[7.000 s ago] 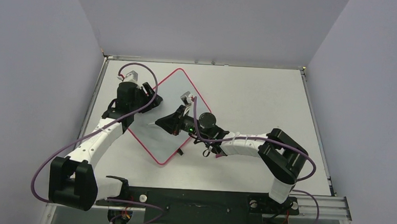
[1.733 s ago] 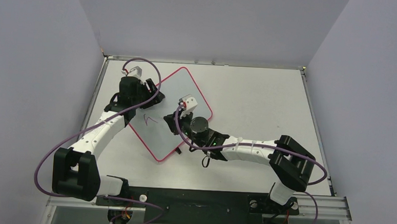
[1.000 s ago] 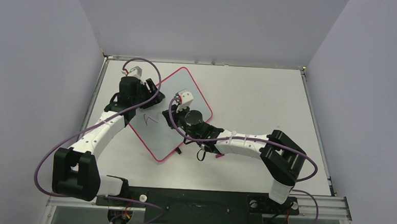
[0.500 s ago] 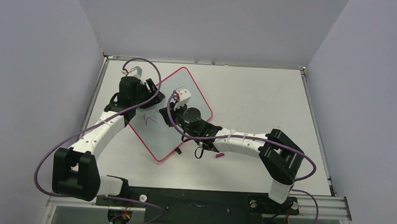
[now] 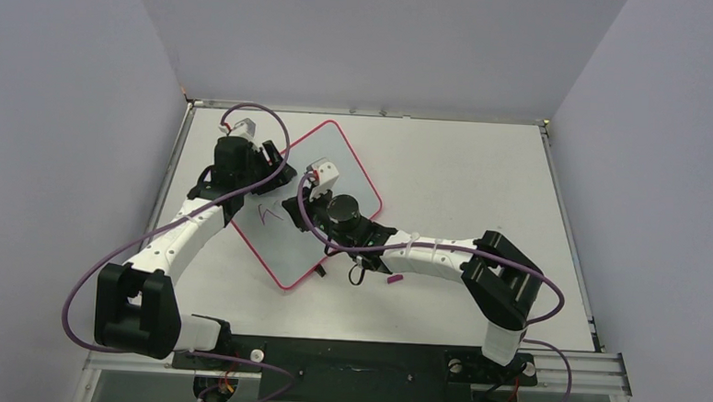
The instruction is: Write a sentence on the whiteboard
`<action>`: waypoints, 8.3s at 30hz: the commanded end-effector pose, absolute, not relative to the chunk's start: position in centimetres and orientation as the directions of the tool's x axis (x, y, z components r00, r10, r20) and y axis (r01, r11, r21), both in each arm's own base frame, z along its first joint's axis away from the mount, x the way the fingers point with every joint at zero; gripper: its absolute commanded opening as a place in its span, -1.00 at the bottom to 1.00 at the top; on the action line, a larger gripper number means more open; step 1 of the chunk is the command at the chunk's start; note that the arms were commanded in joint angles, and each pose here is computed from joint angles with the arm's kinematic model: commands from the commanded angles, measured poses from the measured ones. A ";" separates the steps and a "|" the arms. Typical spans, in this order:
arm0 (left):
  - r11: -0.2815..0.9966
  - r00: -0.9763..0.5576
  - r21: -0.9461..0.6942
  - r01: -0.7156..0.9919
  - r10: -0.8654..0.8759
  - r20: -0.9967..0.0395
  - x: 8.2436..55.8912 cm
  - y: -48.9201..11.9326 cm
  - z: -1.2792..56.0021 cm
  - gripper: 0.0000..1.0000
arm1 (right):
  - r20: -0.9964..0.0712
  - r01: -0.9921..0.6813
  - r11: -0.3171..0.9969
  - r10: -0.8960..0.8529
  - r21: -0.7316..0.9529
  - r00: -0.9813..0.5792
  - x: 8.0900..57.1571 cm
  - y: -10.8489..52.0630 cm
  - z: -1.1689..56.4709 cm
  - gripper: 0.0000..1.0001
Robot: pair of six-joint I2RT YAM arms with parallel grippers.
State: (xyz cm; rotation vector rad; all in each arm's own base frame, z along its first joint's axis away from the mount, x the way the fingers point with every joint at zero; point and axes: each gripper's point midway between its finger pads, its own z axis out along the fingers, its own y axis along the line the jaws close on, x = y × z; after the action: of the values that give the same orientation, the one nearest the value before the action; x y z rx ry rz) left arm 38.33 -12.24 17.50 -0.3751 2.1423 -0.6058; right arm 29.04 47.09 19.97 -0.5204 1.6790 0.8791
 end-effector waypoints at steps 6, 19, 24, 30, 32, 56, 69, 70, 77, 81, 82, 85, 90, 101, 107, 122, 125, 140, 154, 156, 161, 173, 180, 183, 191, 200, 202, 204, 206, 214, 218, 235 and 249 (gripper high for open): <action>0.846 -0.528 -0.533 0.038 -0.436 -0.729 39.7 -12.7 20.9 -0.08 | -0.948 -0.724 0.620 0.114 0.302 -0.297 28.1 46.6 19.2 -1.00; 0.845 -0.526 -0.533 0.040 -0.435 -0.730 39.5 -12.7 21.0 -0.08 | -0.952 -0.660 0.700 0.098 0.273 -0.291 29.9 44.7 18.2 -1.00; 0.845 -0.527 -0.534 0.042 -0.435 -0.730 39.4 -12.7 21.0 -0.08 | -0.953 -0.639 0.720 0.108 0.272 -0.284 30.7 44.2 18.7 -1.00; 0.843 -0.527 -0.536 0.045 -0.436 -0.729 39.4 -12.8 21.0 -0.08 | -0.954 -0.643 0.715 0.115 0.273 -0.277 31.3 45.0 19.5 -1.00; 0.844 -0.529 -0.535 0.043 -0.435 -0.728 39.4 -12.8 20.9 -0.08 | -0.953 -0.644 0.713 0.117 0.275 -0.278 31.4 45.2 19.5 -1.00; 0.840 -0.530 -0.540 0.047 -0.437 -0.727 39.5 -12.9 20.9 -0.07 | -0.947 -0.678 0.668 0.140 0.307 -0.290 31.0 46.9 20.0 -1.00; 0.841 -0.526 -0.539 0.045 -0.439 -0.729 39.7 -12.8 21.0 -0.07 | -0.945 -0.659 0.693 0.105 0.294 -0.310 30.8 45.8 18.0 -1.00; 0.842 -0.526 -0.538 0.045 -0.438 -0.729 39.7 -12.8 21.0 -0.07 | -0.944 -0.654 0.699 0.095 0.289 -0.316 30.7 45.5 17.5 -1.00; 0.843 -0.522 -0.537 0.044 -0.439 -0.732 39.6 -12.7 21.2 -0.07 | -0.940 -0.621 0.731 0.083 0.283 -0.331 30.6 43.0 15.9 -1.00; 0.843 -0.520 -0.537 0.042 -0.440 -0.732 39.6 -12.7 21.2 -0.07 | -0.940 -0.617 0.734 0.084 0.282 -0.330 30.3 42.5 16.0 -1.00; 0.843 -0.521 -0.537 0.042 -0.440 -0.731 39.6 -12.7 21.2 -0.07 | -0.941 -0.619 0.733 0.087 0.284 -0.328 30.3 42.5 16.3 -1.00; 0.843 -0.520 -0.536 0.042 -0.439 -0.733 39.6 -12.6 21.2 -0.07 | -0.941 -0.626 0.725 0.094 0.288 -0.324 30.1 42.6 16.8 -1.00; 0.844 -0.520 -0.534 0.039 -0.439 -0.732 39.6 -12.6 21.2 -0.07 | -0.948 -0.643 0.708 0.124 0.292 -0.294 29.3 42.5 19.1 -1.00; 0.843 -0.519 -0.537 0.045 -0.439 -0.733 39.5 -12.7 21.4 -0.07 | -0.961 -0.634 0.724 0.166 0.272 -0.223 30.6 41.7 23.7 -1.00; 0.842 -0.517 -0.537 0.052 -0.438 -0.736 39.3 -12.7 21.7 -0.07 | -0.961 -0.624 0.734 0.156 0.268 -0.229 32.3 42.8 23.6 -1.00; 0.839 -0.513 -0.541 0.059 -0.440 -0.738 39.2 -12.7 21.9 -0.06 | -0.954 -0.590 0.762 0.123 0.267 -0.274 34.8 43.9 20.8 -1.00; 0.838 -0.512 -0.542 0.061 -0.440 -0.738 39.2 -12.7 22.0 -0.06 | -0.952 -0.587 0.765 0.110 0.265 -0.287 34.5 43.6 19.9 -1.00; 0.835 -0.510 -0.546 0.064 -0.443 -0.737 39.4 -12.7 22.2 -0.06 | -0.945 -0.569 0.785 0.062 0.246 -0.322 31.8 40.9 17.6 -1.00; 0.834 -0.514 -0.548 0.064 -0.444 -0.735 39.3 -12.7 22.0 -0.06 | -0.961 -0.591 0.766 0.127 0.253 -0.246 32.1 41.6 23.7 -1.00; 0.833 -0.515 -0.549 0.065 -0.443 -0.734 39.3 -12.8 22.0 -0.06 | -0.961 -0.595 0.762 0.134 0.255 -0.240 32.3 41.9 24.2 -1.00; 0.833 -0.516 -0.549 0.065 -0.443 -0.733 39.2 -12.8 22.0 -0.06 | -0.962 -0.607 0.750 0.148 0.261 -0.231 32.7 42.9 25.3 -1.00; 0.831 -0.513 -0.552 0.067 -0.446 -0.734 39.1 -12.8 22.1 -0.06 | -0.958 -0.615 0.740 0.148 0.271 -0.244 33.5 44.5 24.8 -1.00; 0.831 -0.510 -0.553 0.069 -0.446 -0.735 39.1 -12.8 22.3 -0.06 | -0.956 -0.614 0.740 0.143 0.274 -0.255 33.5 44.5 24.1 -1.00; 0.829 -0.509 -0.555 0.071 -0.448 -0.735 39.1 -12.8 22.3 -0.06 | -0.956 -0.612 0.741 0.142 0.275 -0.257 33.7 44.6 23.9 -1.00; 0.830 -0.510 -0.554 0.071 -0.447 -0.735 39.0 -12.8 22.4 -0.06 | -0.953 -0.610 0.740 0.148 0.284 -0.265 34.3 45.1 23.5 -1.00; 0.831 -0.511 -0.552 0.071 -0.445 -0.735 39.0 -12.7 22.3 -0.06 | -0.948 -0.580 0.760 0.155 0.293 -0.277 35.6 44.3 22.8 -1.00; 0.830 -0.510 -0.553 0.073 -0.445 -0.736 39.0 -12.8 22.4 -0.06 | -0.947 -0.569 0.768 0.153 0.294 -0.282 35.9 44.0 22.4 -1.00; 0.830 -0.511 -0.553 0.071 -0.446 -0.735 38.9 -12.8 22.3 -0.06 | -0.945 -0.558 0.776 0.151 0.294 -0.289 36.2 43.6 22.1 -1.00; 0.830 -0.510 -0.553 0.072 -0.446 -0.736 38.9 -12.8 22.4 -0.06 | -0.944 -0.550 0.781 0.152 0.296 -0.293 36.4 43.4 21.8 -1.00; 0.829 -0.509 -0.554 0.075 -0.446 -0.736 38.9 -12.8 22.5 -0.06 | -0.939 -0.542 0.785 0.141 0.299 -0.313 36.1 42.9 20.9 -1.00; 0.828 -0.506 -0.556 0.076 -0.448 -0.737 39.0 -12.8 22.6 -0.06 | -0.938 -0.549 0.782 0.128 0.295 -0.322 34.9 42.8 20.3 -1.00; 0.827 -0.509 -0.557 0.075 -0.448 -0.735 39.1 -12.9 22.6 -0.06 | -0.945 -0.573 0.767 0.137 0.290 -0.296 32.3 42.2 21.5 -1.00; 0.827 -0.509 -0.556 0.078 -0.447 -0.736 39.0 -12.9 22.5 -0.06 | -0.955 -0.540 0.796 0.159 0.273 -0.249 35.1 40.5 24.5 -1.00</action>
State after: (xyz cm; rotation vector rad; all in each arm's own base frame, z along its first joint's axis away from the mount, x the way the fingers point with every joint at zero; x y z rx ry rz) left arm 38.14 -12.06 17.56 -0.3692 2.1490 -0.6084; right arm 33.98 40.56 19.00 -0.3551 1.8083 0.6394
